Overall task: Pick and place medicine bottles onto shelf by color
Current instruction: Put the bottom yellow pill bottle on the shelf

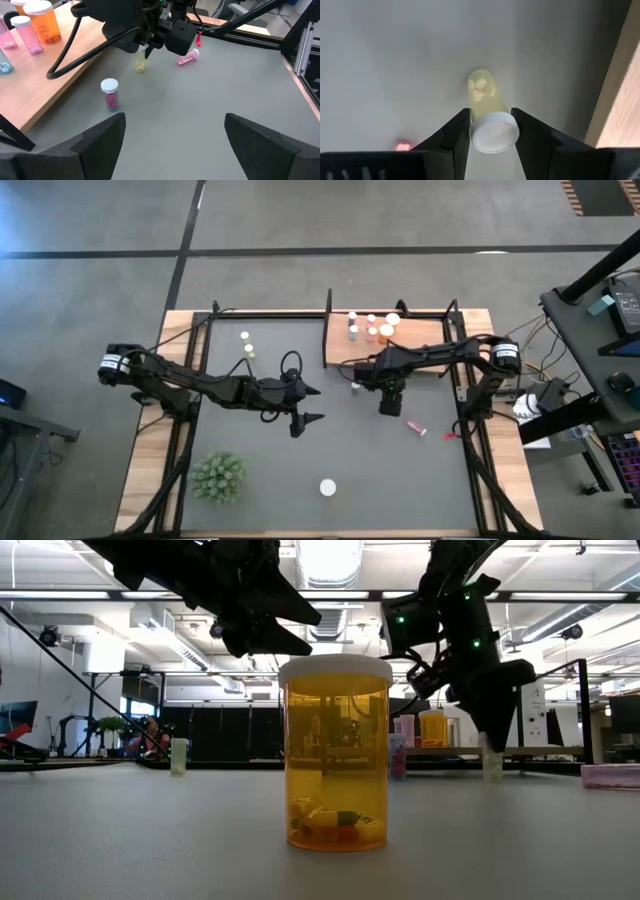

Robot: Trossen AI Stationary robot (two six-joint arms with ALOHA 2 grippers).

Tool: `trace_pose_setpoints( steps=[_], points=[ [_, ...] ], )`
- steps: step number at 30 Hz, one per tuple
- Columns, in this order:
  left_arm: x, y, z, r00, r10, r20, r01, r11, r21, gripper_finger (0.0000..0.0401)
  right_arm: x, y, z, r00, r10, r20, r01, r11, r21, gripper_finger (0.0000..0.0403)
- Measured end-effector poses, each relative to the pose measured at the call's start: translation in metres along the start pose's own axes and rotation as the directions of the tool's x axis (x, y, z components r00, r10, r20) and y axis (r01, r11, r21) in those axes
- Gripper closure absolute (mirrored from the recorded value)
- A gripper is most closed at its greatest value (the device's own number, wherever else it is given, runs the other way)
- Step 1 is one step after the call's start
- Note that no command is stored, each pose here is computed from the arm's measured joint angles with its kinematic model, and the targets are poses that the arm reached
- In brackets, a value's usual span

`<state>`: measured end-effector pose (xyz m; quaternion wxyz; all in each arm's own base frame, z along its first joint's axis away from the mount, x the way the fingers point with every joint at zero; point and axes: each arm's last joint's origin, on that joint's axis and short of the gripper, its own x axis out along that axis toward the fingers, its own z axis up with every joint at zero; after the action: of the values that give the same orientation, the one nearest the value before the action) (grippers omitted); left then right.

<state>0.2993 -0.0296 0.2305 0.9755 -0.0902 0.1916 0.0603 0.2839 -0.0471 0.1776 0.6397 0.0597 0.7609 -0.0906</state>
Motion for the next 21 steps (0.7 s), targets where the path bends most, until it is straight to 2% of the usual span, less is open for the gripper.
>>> trace_pose_setpoints(
  steps=[13,21],
  points=[
    [0.0,0.0,0.0,1.0,0.0,0.003,0.0,1.0,-0.001,0.0076,-0.002,-0.002,-0.025,0.993,0.007,0.118,-0.007,1.0,-0.001,0.0292],
    [0.0,0.0,0.001,1.0,-0.001,0.007,0.001,1.0,-0.001,0.0076,-0.01,-0.003,-0.036,0.985,0.009,0.17,-0.012,1.0,0.015,0.0288]
  ],
)
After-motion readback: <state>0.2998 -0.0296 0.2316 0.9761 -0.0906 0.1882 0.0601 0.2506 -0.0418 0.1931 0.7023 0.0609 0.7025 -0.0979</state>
